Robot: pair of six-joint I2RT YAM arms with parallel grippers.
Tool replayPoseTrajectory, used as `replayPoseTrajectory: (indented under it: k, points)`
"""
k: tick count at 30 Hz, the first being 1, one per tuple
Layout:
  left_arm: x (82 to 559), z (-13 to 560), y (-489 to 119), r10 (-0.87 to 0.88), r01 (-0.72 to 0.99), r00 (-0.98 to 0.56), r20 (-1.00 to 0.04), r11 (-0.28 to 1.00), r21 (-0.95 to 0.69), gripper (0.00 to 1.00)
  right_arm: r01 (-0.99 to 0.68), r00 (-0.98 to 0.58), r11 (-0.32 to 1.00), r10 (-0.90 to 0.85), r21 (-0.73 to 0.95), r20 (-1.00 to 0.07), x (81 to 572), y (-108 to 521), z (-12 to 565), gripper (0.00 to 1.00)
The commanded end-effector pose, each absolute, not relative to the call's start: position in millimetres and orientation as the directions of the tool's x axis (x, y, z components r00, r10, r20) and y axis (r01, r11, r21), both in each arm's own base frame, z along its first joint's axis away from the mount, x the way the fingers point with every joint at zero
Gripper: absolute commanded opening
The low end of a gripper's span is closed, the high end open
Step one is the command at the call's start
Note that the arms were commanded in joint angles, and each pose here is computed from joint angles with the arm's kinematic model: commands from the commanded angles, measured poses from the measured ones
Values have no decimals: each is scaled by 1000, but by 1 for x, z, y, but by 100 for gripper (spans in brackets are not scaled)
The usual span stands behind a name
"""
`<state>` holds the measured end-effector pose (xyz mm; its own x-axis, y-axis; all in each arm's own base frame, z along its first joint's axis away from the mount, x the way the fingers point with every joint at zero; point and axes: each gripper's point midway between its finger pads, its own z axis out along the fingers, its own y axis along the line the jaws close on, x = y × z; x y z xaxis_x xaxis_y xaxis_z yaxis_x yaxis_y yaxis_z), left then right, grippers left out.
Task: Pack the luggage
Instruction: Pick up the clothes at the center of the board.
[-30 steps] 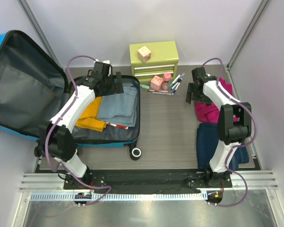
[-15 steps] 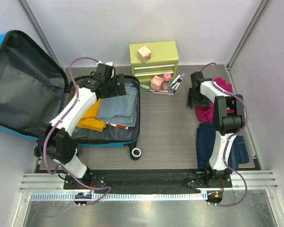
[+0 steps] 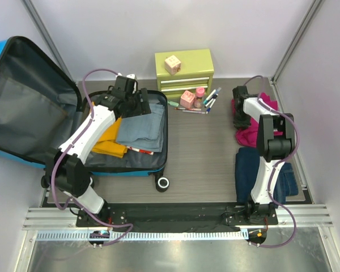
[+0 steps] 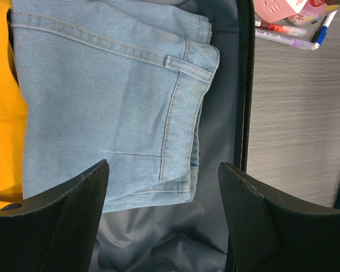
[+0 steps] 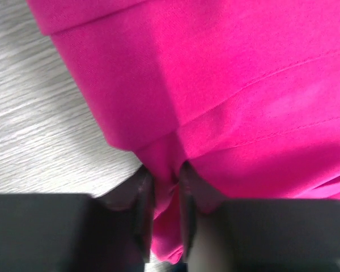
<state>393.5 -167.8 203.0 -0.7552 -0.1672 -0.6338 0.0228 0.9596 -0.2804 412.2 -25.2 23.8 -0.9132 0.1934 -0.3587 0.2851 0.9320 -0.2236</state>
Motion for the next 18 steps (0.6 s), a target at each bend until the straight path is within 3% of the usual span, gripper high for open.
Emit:
replayPoseTrajectory:
  k: [1, 4, 10, 18]
  points:
    - [394, 226, -173, -179, 59, -720, -670, 947, -316, 78, 245, -944, 961, 206, -127, -259, 399, -4, -2, 13]
    - [394, 224, -174, -181, 56, -725, -665, 946, -318, 78, 224, -942, 973, 202, -50, -269, 408, 12, 8, 7]
    - [396, 222, -178, -178, 58, -729, -661, 946, -319, 77, 178, -942, 983, 184, 47, -281, 420, 50, 29, 4]
    - [395, 218, -194, -150, 86, -743, -652, 945, -314, 78, 154, -964, 986, 165, 67, -208, 385, 96, 23, 2]
